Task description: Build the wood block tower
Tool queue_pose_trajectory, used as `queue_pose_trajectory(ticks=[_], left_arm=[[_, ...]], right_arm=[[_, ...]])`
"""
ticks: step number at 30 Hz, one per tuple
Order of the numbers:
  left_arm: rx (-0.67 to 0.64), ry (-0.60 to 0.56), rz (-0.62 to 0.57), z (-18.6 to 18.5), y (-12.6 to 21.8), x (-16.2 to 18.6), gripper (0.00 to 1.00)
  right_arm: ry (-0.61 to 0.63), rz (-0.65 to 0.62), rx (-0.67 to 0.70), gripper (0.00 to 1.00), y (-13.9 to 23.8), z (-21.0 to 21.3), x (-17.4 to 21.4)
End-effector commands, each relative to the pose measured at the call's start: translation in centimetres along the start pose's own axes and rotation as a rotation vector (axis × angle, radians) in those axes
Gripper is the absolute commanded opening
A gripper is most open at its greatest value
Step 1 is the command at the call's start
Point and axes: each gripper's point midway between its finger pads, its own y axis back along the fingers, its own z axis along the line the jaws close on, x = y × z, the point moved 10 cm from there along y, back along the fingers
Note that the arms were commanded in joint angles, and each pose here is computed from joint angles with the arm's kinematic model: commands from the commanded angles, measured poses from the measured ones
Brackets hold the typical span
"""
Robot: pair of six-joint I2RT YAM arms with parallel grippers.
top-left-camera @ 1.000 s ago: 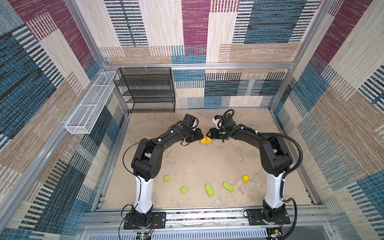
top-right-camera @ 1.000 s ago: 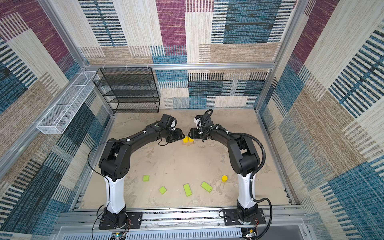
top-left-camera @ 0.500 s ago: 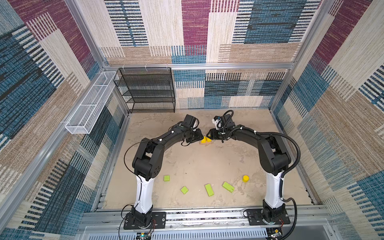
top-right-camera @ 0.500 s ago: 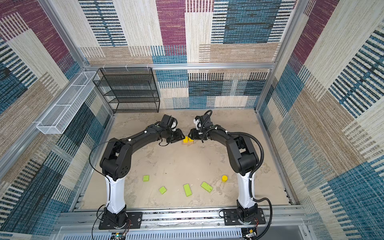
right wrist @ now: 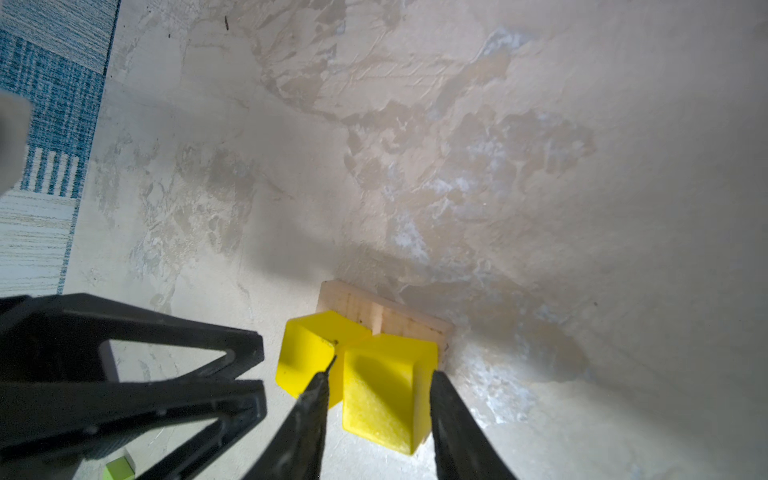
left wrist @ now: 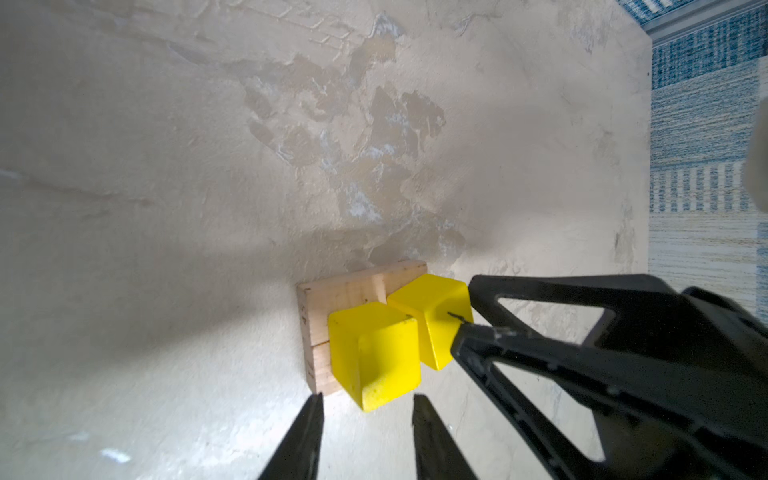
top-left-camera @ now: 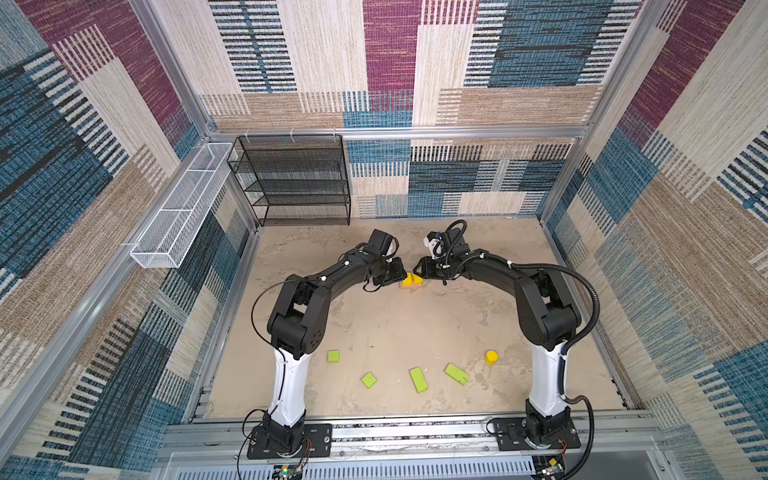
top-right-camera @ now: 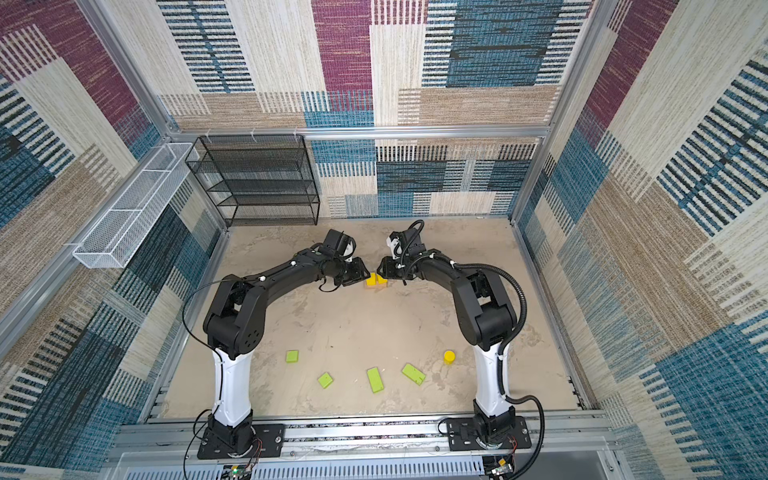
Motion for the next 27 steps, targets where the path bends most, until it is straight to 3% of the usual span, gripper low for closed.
queue_pose_trajectory(ticks=[1, 27], left_arm=[[0.024, 0.015, -0.001, -0.25, -0.01, -0.20, 0.39], [0.040, 0.012, 0.010, -0.37, -0.39, -0.28, 0.35]], right_arm=[[-0.004, -0.007, -0.029, 0.41, -0.08, 0.16, -0.08], [-0.026, -0.008, -0.021, 0.34, 0.61, 0.30, 0.19]])
